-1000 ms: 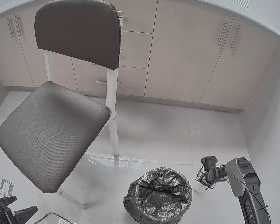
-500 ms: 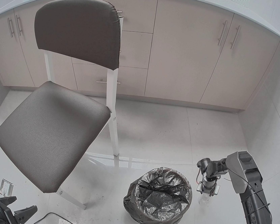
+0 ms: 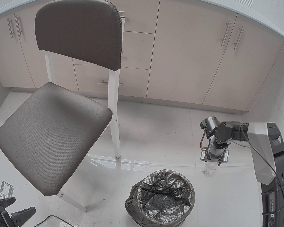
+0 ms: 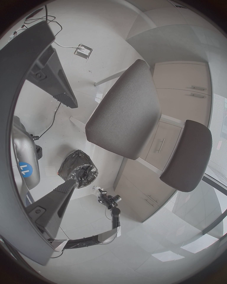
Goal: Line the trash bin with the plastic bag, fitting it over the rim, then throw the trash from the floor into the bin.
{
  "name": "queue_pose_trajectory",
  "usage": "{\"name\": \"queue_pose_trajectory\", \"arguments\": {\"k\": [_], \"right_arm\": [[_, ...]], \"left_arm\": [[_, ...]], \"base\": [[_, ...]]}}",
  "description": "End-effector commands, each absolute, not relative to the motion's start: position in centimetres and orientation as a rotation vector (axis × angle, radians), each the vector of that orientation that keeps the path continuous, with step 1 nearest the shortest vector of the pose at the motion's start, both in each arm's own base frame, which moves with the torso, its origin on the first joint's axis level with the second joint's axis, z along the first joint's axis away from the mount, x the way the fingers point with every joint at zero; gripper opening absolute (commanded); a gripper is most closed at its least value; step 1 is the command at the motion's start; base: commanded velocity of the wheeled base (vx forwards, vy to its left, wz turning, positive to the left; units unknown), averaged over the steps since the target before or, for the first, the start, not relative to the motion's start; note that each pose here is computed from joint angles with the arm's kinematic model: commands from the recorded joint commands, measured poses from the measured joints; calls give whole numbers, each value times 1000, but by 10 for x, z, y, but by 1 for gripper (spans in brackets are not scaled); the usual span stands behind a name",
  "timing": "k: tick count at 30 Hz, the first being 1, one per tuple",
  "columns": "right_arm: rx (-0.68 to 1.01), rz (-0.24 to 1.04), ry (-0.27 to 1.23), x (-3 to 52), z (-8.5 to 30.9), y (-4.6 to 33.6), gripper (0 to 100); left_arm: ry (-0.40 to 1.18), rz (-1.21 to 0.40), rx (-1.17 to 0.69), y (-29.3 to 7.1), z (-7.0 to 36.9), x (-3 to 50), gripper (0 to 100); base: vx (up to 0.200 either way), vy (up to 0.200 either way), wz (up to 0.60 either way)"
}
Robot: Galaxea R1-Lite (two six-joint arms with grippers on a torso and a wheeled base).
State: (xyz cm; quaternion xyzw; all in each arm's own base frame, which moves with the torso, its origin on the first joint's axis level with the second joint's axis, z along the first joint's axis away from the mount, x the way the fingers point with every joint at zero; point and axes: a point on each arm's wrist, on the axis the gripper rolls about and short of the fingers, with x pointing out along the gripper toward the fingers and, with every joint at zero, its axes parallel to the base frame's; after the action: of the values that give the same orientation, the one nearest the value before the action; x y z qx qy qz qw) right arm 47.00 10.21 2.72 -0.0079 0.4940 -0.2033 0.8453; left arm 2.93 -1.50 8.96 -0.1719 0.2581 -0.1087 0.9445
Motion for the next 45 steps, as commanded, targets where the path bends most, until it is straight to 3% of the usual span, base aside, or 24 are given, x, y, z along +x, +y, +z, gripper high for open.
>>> {"name": "queue_pose_trajectory", "arguments": {"k": [1,6,12,20,30,45], "right_arm": [[-75,-248,944,403,156,165,0],[-190,-121,1004,337,194,210,0],[-255,-57,1007,300,193,252,0],[-331,-96,1103,293,112,305,0],[-384,-159,1130,318,34,314,0],[-391,-212,1167,345,1,294,0]], "left_arm": [[519,-227,-355,-13,86,26,100],[512,-228,-360,-12,86,26,100],[502,-232,-364,-12,86,25,100],[504,-233,-363,-12,86,25,100],[507,-233,-363,-12,86,26,100],[509,-236,-362,-12,86,26,100]], "base": [[0,0,0],[0,0,0],[0,0,0],[0,0,0],[0,0,0],[0,0,0]]}}
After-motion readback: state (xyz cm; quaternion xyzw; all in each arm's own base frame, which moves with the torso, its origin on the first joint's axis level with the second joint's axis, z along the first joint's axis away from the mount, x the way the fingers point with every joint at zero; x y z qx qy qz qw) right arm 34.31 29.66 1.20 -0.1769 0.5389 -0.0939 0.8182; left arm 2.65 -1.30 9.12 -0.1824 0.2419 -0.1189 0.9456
